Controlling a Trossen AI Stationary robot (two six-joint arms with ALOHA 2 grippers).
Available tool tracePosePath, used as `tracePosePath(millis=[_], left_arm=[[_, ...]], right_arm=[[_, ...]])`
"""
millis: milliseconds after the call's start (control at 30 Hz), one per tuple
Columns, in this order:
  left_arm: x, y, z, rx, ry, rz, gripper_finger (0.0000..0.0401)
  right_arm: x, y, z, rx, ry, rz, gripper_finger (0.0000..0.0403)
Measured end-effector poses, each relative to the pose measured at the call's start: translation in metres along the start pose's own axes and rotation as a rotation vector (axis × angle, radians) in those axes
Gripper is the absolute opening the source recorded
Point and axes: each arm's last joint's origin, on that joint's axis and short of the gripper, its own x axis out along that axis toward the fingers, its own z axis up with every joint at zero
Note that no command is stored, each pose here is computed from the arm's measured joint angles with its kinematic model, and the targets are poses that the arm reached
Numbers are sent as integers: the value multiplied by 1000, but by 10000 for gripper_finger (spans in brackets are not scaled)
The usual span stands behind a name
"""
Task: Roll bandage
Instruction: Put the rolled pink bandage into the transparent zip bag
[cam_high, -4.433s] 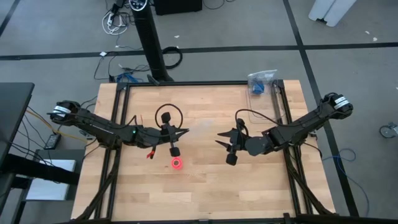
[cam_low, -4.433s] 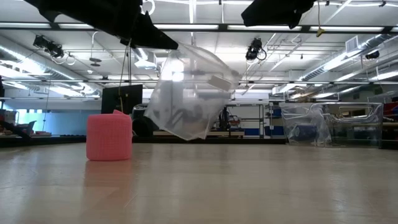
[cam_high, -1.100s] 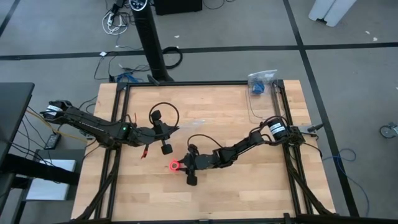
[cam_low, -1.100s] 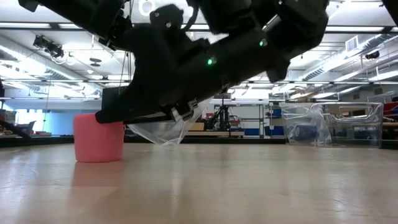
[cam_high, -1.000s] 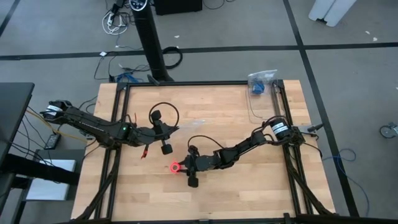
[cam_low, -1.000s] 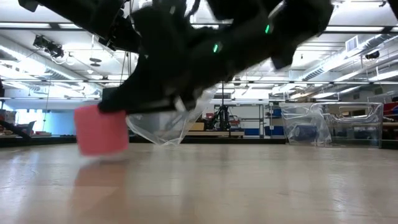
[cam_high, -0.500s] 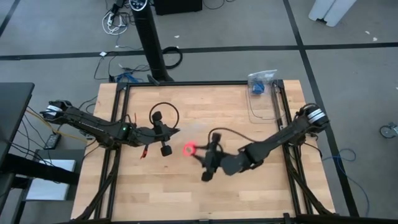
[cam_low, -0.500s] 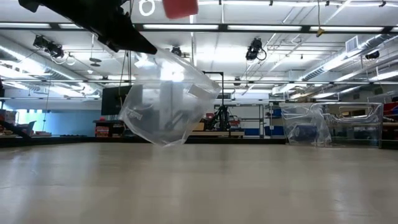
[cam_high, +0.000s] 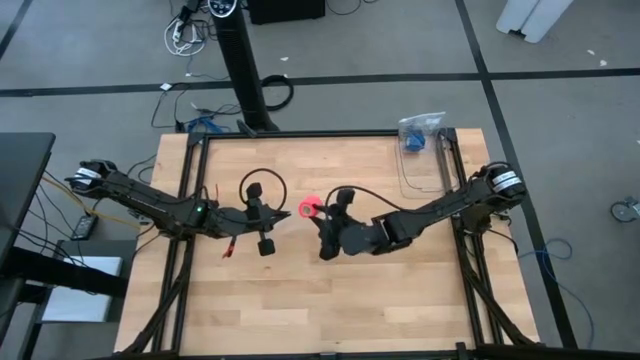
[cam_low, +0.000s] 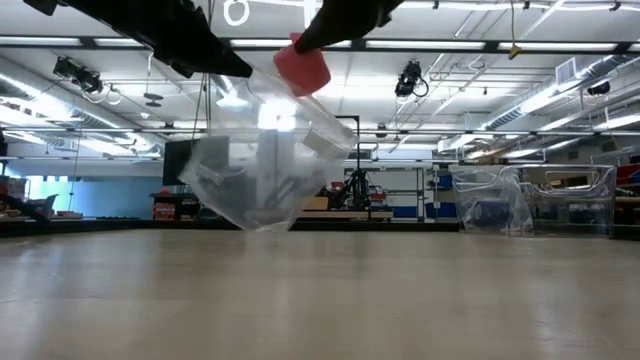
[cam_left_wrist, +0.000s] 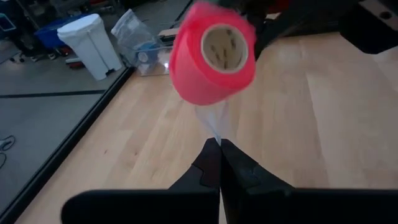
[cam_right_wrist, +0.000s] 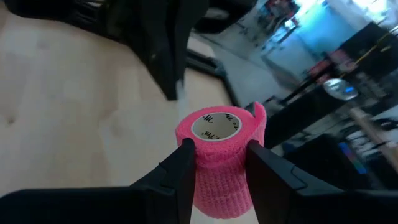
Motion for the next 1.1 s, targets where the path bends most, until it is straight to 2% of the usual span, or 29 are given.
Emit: tracePosePath(millis=[200, 367, 767, 1100], left_arm=[[0, 0, 1, -6, -10, 10, 1], [0, 0, 5, -26, -48, 9, 1], [-3, -4, 7, -13, -70, -15, 1], [-3, -4, 7, -34, -70, -18, 1]], right_arm=[[4, 2, -4, 51, 19, 56, 125], [14, 3, -10, 112, 33, 170, 125], [29, -8, -15, 239, 64, 81, 121], [26, -12, 6, 234, -113, 47, 97]])
